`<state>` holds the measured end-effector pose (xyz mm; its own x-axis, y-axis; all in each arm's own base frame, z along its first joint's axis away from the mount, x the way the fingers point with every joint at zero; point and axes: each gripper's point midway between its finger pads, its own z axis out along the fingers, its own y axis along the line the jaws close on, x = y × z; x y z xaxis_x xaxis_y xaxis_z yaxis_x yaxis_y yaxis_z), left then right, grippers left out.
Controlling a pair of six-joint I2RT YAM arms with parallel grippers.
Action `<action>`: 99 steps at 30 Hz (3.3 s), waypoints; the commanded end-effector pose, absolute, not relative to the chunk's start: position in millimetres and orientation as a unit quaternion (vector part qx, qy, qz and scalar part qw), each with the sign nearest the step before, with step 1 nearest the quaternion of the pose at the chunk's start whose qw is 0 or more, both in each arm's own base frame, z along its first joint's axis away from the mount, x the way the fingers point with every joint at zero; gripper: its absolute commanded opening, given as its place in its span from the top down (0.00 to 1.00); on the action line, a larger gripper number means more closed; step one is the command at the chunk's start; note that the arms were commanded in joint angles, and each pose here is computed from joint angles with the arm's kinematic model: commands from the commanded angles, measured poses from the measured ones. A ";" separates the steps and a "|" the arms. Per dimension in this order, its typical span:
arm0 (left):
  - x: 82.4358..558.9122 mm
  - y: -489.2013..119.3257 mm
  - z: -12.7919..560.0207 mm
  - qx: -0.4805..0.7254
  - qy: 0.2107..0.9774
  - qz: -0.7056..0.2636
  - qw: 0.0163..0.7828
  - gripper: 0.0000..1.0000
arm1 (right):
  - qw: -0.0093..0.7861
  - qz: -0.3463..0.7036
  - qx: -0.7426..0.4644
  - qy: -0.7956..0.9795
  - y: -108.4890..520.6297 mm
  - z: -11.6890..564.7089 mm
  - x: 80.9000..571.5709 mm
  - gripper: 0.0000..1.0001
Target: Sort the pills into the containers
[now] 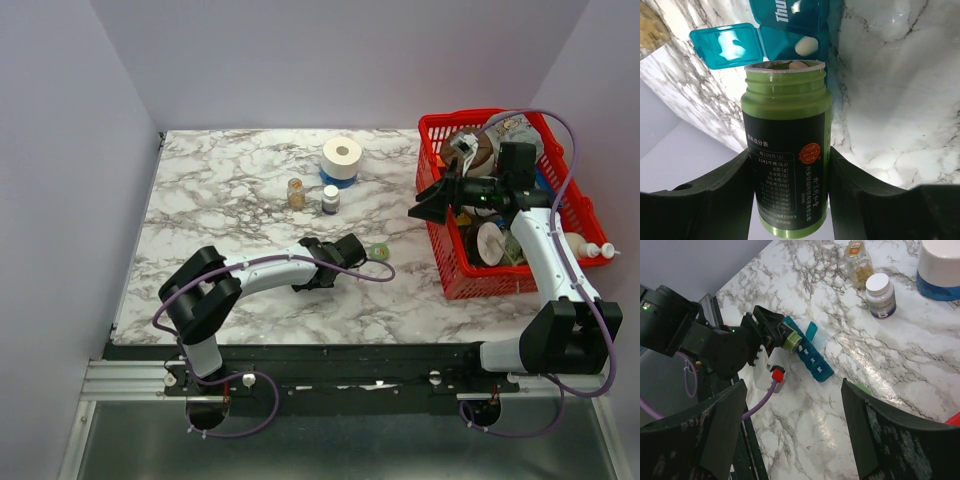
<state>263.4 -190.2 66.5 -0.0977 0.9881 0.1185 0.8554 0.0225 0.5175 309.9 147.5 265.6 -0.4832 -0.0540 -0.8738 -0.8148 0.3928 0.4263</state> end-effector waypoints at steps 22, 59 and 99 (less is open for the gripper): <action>275.3 -192.9 87.6 0.670 0.657 0.302 0.165 1.00 | 0.416 0.471 -0.307 0.715 145.4 275.0 308.1 0.15; 218.4 -209.9 262.6 0.293 0.598 -0.354 0.657 1.00 | 0.412 0.470 -0.300 0.721 143.0 268.5 311.5 0.15; 257.3 -163.8 86.8 0.519 0.819 0.053 0.239 1.00 | 0.411 0.473 -0.302 0.718 143.5 269.1 310.5 0.14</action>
<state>239.7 -174.8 77.3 -0.3892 0.8105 -0.4377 0.8392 0.5079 0.1942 310.8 144.5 265.6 -0.4813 -0.0478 -0.8752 -0.8161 0.3888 0.4276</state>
